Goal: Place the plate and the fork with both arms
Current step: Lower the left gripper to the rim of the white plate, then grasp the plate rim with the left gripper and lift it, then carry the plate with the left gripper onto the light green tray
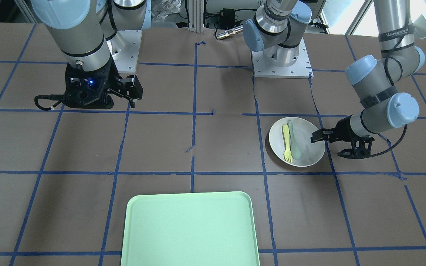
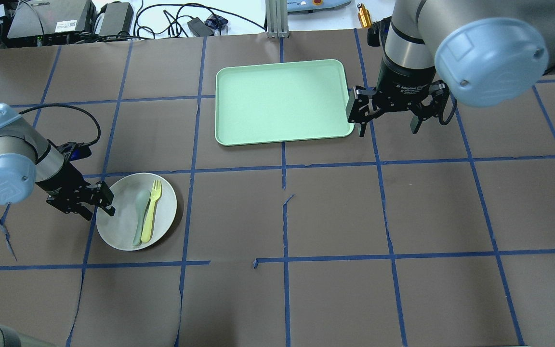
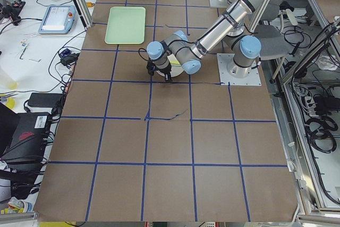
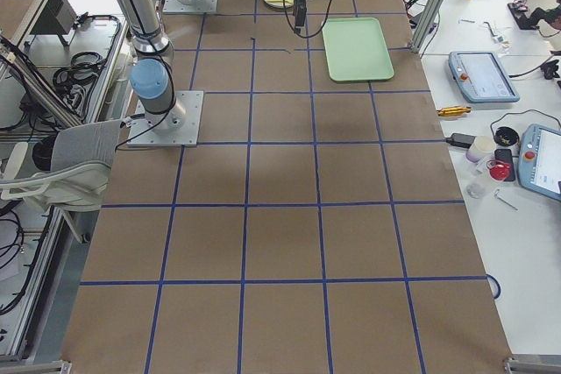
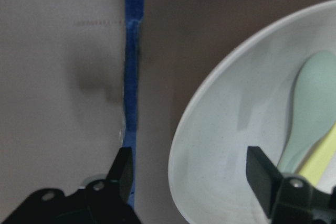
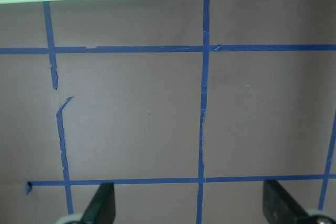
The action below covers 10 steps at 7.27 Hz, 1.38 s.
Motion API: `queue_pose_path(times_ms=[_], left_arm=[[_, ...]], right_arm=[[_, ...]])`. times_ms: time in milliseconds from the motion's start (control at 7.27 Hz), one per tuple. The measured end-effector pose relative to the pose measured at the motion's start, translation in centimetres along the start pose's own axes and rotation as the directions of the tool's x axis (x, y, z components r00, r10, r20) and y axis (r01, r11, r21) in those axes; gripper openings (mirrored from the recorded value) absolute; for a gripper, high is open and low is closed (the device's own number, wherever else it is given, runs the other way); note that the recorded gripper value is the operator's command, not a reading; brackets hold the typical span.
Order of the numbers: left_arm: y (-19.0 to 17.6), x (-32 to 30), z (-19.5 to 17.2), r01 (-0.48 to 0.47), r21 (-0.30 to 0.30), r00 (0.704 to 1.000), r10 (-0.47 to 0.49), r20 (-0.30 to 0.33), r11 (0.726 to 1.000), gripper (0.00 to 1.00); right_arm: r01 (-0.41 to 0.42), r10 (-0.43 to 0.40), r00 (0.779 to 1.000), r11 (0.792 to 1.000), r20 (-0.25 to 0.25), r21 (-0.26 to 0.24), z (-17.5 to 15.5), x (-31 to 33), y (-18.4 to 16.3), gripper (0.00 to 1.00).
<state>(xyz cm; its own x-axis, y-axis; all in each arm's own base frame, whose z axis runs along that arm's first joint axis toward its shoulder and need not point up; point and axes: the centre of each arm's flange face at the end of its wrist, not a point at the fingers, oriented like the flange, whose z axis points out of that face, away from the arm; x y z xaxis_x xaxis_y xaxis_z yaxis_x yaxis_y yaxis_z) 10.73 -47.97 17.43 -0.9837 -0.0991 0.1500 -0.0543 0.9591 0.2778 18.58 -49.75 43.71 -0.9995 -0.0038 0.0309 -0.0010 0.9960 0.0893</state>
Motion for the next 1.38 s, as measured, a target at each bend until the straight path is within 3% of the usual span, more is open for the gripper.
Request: queue_pose_path(times_ms=[138,550,688,1101,1376], left_arm=[[0.0,-0.2,0.3,-0.004,-0.013,1.000,0.004,0.010,1.000,0.00],[-0.5,-0.9,-1.2,-0.007,-0.016,0.998,0.008,0.059,1.000,0.00],[-1.0,-0.8,-2.7,-0.007,-0.005,0.999,0.008,0.050,1.000,0.00],[-3.2,1.0,-9.0,0.017,0.037,0.994,-0.012,-0.113,0.999,0.00],[-6.2,5.8,-12.1,0.081,0.091,0.974,-0.059,-0.218,0.993,0.00]], right_arm=[[0.000,0.000,1.000,1.000,-0.001,0.001,0.1,0.0,-0.1,1.00],[-0.002,0.002,1.000,1.000,-0.002,0.005,0.2,0.0,-0.3,1.00],[-0.002,0.002,1.000,1.000,-0.004,0.006,0.2,0.0,-0.3,1.00],[-0.002,0.002,1.000,1.000,-0.007,0.007,0.1,0.0,-0.4,1.00],[-0.002,0.002,1.000,1.000,-0.006,0.016,0.1,0.0,-0.4,1.00]])
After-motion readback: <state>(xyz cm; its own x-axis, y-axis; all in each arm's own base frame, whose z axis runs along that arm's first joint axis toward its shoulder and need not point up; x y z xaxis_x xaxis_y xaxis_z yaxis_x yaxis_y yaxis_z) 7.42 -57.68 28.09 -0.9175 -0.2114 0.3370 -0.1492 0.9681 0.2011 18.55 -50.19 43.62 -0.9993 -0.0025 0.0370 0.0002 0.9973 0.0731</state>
